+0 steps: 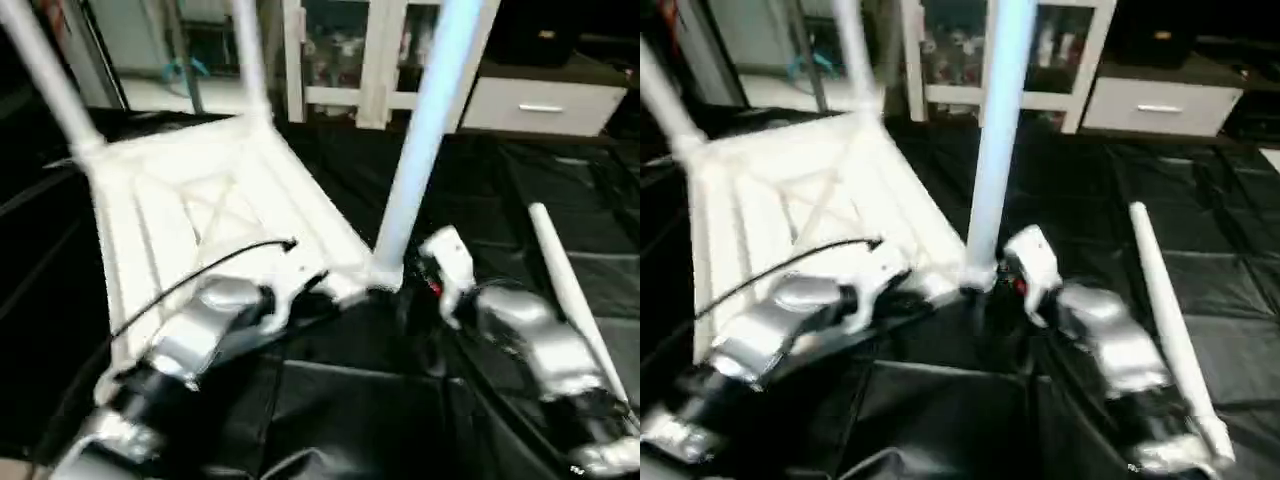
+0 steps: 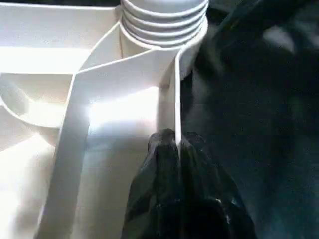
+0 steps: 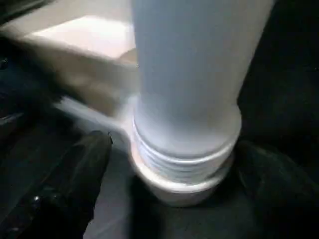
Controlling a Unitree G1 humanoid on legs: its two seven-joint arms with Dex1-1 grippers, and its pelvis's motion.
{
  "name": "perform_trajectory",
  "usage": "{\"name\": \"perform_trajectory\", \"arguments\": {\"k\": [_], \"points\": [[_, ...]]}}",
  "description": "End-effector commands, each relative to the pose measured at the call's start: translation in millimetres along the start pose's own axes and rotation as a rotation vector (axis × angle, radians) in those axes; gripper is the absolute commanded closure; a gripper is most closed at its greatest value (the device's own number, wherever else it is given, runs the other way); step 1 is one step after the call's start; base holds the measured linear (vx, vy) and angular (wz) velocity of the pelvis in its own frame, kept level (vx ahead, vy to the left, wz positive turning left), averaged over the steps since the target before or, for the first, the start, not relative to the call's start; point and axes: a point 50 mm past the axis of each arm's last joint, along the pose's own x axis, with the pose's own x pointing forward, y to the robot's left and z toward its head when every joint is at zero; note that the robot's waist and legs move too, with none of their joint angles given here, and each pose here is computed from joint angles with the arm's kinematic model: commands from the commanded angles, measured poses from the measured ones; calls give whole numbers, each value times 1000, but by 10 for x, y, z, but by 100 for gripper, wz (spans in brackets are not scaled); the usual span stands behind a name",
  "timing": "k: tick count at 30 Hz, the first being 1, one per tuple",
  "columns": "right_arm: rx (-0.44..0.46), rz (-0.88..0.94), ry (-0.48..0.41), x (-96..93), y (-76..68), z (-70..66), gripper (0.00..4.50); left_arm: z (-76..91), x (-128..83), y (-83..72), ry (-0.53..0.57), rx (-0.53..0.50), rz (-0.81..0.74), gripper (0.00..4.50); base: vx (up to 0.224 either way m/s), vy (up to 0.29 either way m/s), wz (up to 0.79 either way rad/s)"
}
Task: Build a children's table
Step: Rotate leg to tighten
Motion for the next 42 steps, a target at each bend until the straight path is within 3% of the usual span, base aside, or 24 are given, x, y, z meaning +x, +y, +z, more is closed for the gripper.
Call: {"name": "perform_trajectory", "arguments": {"k": [1,4,20,21,25,36,42], "points": [[-38,104,10,-10,87,42,23,-76,70,-185,50,7,-149,450,0,0,0],[-86,160,54,-69,103,12,23,-69,5,-237,76,8,-203,450,0,0,0],[-108,229,28,-21,157,41,23,-73,-26,-280,103,5,-226,450,0,0,0],[-105,231,21,-17,158,46,50,-79,-29,-278,105,4,-225,450,0,0,0],[-102,228,16,-10,153,57,64,-91,-33,-277,110,1,-225,450,0,0,0],[-96,231,28,-14,146,24,167,-95,-28,-287,114,-3,-229,450,0,0,0],[-93,229,28,-14,136,18,176,-107,-32,-293,122,-7,-233,450,0,0,0]]}}
